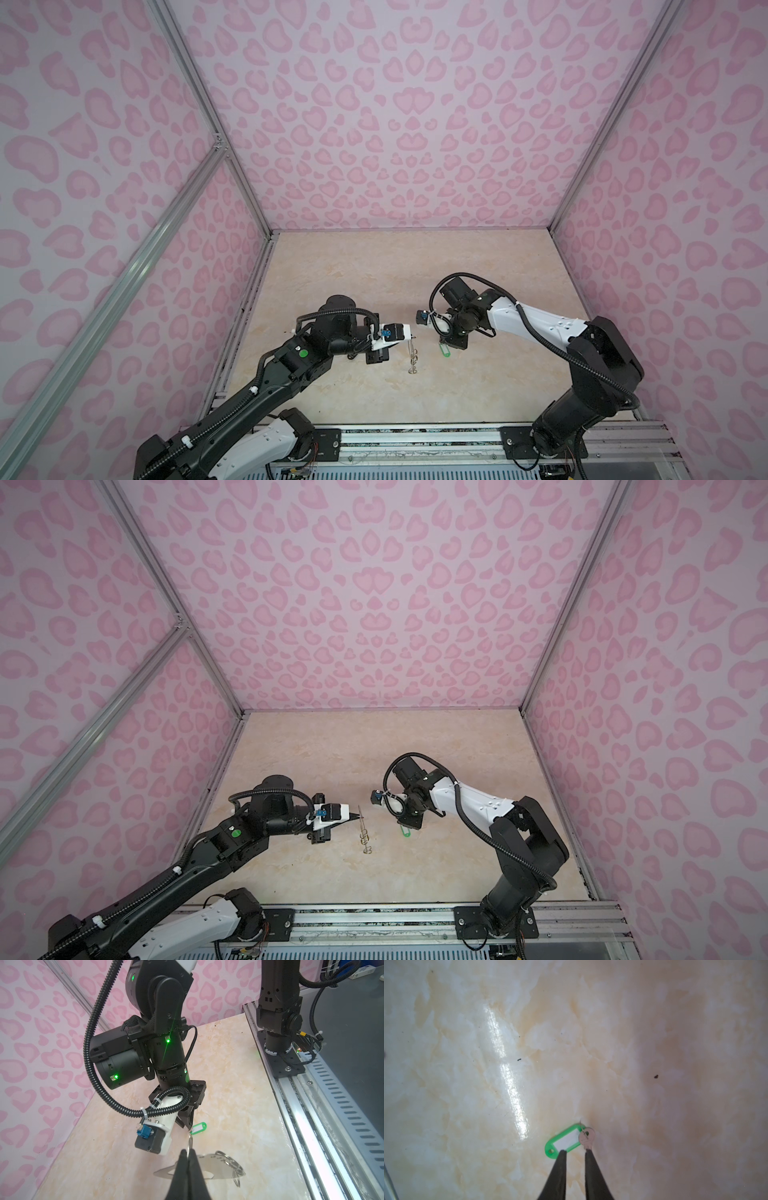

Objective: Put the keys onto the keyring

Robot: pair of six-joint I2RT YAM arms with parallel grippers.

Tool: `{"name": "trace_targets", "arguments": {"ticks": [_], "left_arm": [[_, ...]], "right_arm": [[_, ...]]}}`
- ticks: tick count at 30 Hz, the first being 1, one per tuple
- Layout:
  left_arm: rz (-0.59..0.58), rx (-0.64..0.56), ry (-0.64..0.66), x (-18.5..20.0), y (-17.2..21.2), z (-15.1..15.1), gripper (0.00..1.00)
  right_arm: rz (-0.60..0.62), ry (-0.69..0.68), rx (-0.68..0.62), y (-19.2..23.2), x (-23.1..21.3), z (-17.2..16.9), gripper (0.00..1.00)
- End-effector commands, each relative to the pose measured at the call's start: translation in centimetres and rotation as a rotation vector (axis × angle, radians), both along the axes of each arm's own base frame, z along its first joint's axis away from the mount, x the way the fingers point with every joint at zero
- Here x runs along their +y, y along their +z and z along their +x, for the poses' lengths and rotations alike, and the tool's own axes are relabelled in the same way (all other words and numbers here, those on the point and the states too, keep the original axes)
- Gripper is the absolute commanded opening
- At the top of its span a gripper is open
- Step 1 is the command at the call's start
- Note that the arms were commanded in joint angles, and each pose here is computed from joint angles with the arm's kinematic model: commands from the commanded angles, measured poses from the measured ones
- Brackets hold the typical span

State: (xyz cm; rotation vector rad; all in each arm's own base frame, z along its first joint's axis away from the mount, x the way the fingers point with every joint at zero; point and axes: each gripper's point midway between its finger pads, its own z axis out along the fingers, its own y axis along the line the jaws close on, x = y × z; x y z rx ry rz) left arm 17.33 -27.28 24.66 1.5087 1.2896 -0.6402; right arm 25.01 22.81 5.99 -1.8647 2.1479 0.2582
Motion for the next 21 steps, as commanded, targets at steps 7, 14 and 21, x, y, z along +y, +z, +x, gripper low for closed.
{"name": "trace_targets", "arguments": {"ticks": [7, 14, 21], "left_arm": [[-0.016, -0.014, -0.009, -0.2, 0.5, 0.0, 0.03], [-0.011, -0.007, -0.008, -0.2, 0.2, 0.0, 0.03], [-0.009, -0.002, -0.011, -0.2, 0.1, 0.0, 0.03]], "right_arm": [[-0.007, 0.206, -0.038, -1.4, -0.8, 0.6, 0.18], [-0.012, 0.216, -0.036, -2.0, -0.8, 0.8, 0.18], [-0.026, 0.206, -0.056, -2.7, -0.9, 1.5, 0.18]]}}
